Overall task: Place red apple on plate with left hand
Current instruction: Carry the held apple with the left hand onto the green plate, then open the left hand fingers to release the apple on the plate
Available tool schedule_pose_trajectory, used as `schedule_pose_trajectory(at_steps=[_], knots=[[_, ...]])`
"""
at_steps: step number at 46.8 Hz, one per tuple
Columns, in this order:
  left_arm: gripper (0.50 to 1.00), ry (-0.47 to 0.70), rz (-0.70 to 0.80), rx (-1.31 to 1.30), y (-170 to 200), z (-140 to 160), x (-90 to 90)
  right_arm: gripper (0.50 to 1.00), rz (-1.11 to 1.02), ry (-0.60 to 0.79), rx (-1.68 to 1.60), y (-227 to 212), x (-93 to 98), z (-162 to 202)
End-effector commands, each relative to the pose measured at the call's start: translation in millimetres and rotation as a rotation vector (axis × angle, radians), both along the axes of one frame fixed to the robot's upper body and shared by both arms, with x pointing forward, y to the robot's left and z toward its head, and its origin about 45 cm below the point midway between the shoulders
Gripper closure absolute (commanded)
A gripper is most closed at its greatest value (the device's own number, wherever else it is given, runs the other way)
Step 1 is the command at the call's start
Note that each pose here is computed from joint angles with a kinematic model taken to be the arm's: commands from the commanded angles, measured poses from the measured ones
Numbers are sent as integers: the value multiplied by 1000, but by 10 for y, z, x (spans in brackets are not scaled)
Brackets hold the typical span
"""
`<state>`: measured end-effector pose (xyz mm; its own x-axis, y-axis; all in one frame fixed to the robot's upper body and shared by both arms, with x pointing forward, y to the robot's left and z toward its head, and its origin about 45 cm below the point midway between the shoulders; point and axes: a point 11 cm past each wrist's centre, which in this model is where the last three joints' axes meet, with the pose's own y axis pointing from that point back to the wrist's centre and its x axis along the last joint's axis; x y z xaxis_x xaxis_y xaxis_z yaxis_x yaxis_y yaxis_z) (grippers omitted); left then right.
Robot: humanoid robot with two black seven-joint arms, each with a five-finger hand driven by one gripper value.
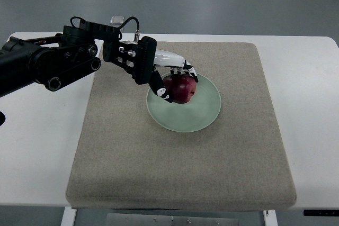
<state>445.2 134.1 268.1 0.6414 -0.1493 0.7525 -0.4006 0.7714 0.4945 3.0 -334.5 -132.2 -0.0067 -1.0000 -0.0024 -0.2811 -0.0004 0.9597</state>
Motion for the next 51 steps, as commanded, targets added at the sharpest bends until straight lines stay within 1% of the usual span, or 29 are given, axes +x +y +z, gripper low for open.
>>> schedule_pose_trajectory(at_steps=[1, 3, 4, 6, 8, 9, 12, 14, 18, 27, 34, 41, 42, 44, 51], knots=[[917, 5, -3, -3, -30, -30, -12, 536, 1, 0, 0, 0, -1, 0], [907, 9, -3, -1, -35, -51, -18, 536, 1, 0, 0, 0, -1, 0], [881, 7, -4, -4, -38, -45, -17, 536, 1, 0, 0, 0, -1, 0], [798, 3, 0, -9, -37, -45, -10, 536, -1, 0, 0, 0, 0, 0], [740, 7, 6, -11, -26, -71, -10, 536, 1, 0, 0, 0, -1, 0], [725, 12, 4, -12, -36, -95, -22, 536, 1, 0, 0, 0, -1, 0], [714, 22, 3, -14, -50, -141, -42, 536, 1, 0, 0, 0, -1, 0], [682, 24, 4, -13, -51, -151, -43, 536, 1, 0, 0, 0, -1, 0], [662, 29, 9, -12, -36, -179, -47, 536, -1, 1, 0, 0, -9, 0], [656, 34, 14, -8, -14, -213, -50, 536, -1, 0, 0, 0, 0, 0], [628, 43, 23, -7, 13, -255, -54, 536, 1, 2, 0, 0, -2, 0], [611, 45, 28, -7, 28, -266, -49, 536, -1, 0, 0, 0, 0, 0], [604, 44, 28, -6, 28, -267, -49, 536, 1, 0, 0, 0, -1, 0], [564, 45, 28, -7, 28, -266, -49, 536, -1, 0, 0, 0, 0, 0], [557, 43, 28, -8, 25, -256, -44, 536, 1, 0, 0, 0, -1, 0]])
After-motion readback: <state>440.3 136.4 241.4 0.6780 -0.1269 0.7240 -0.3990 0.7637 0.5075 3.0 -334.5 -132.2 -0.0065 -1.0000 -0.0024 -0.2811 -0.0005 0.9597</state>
